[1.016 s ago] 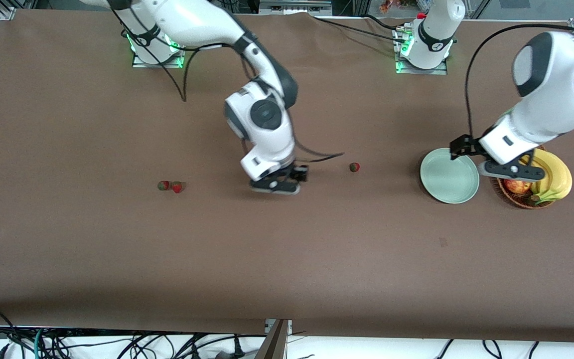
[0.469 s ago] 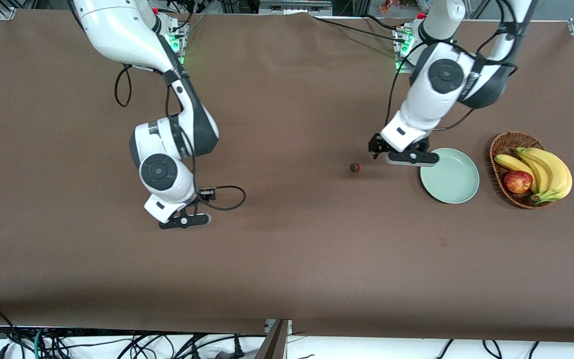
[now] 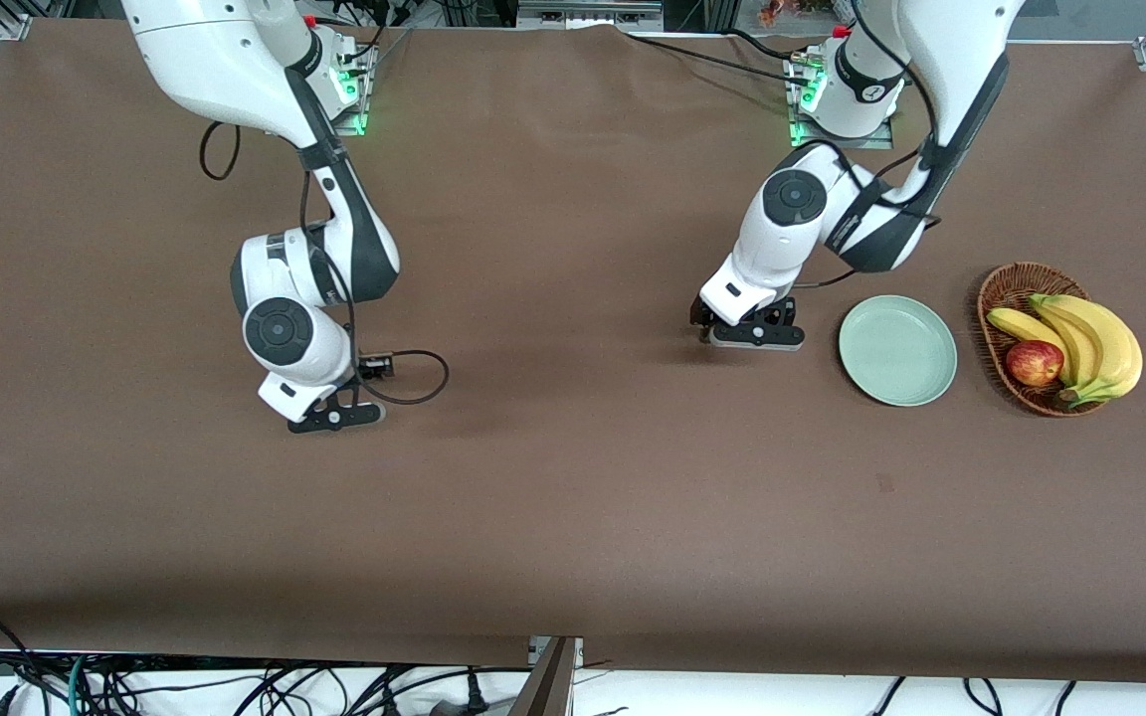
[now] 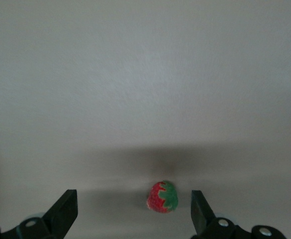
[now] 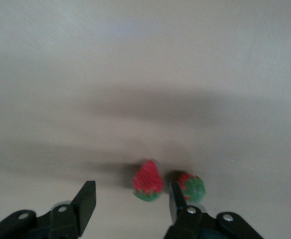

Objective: Collect all strawberries into plate
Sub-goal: 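Set the strawberry down mid-table while the left gripper moves above it, then grasp the strawberry with the left gripper while the right gripper grasps another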

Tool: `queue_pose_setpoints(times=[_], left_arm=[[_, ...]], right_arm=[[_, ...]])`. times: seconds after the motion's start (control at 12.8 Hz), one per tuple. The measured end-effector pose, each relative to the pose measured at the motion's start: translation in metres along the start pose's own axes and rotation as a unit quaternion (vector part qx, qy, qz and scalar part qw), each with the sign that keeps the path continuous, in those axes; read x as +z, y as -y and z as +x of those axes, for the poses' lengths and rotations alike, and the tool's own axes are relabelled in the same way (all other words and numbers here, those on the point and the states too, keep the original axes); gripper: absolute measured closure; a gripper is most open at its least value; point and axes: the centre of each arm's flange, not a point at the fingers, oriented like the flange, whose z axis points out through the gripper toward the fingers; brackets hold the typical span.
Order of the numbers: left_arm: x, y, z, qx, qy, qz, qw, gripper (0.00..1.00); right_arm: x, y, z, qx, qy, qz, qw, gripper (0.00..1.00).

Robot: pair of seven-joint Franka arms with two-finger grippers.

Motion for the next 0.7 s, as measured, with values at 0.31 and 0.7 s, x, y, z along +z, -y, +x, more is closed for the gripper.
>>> queue_pose_setpoints(times=[0.31,0.7], left_arm=[[0.021,-0.013,-0.006,0.007,0.012,-0.011,1.0,0.0],[0.033,-0.018,-0.01,0.009,0.023,-0.012,1.0,0.0]], right_arm=[[0.016,-0.005,-0.015,0.002,-0.007,0.005,1.0,0.36],[0.026,-0.007,-0.019,0.003,-0.015,0.005,1.0,0.4]])
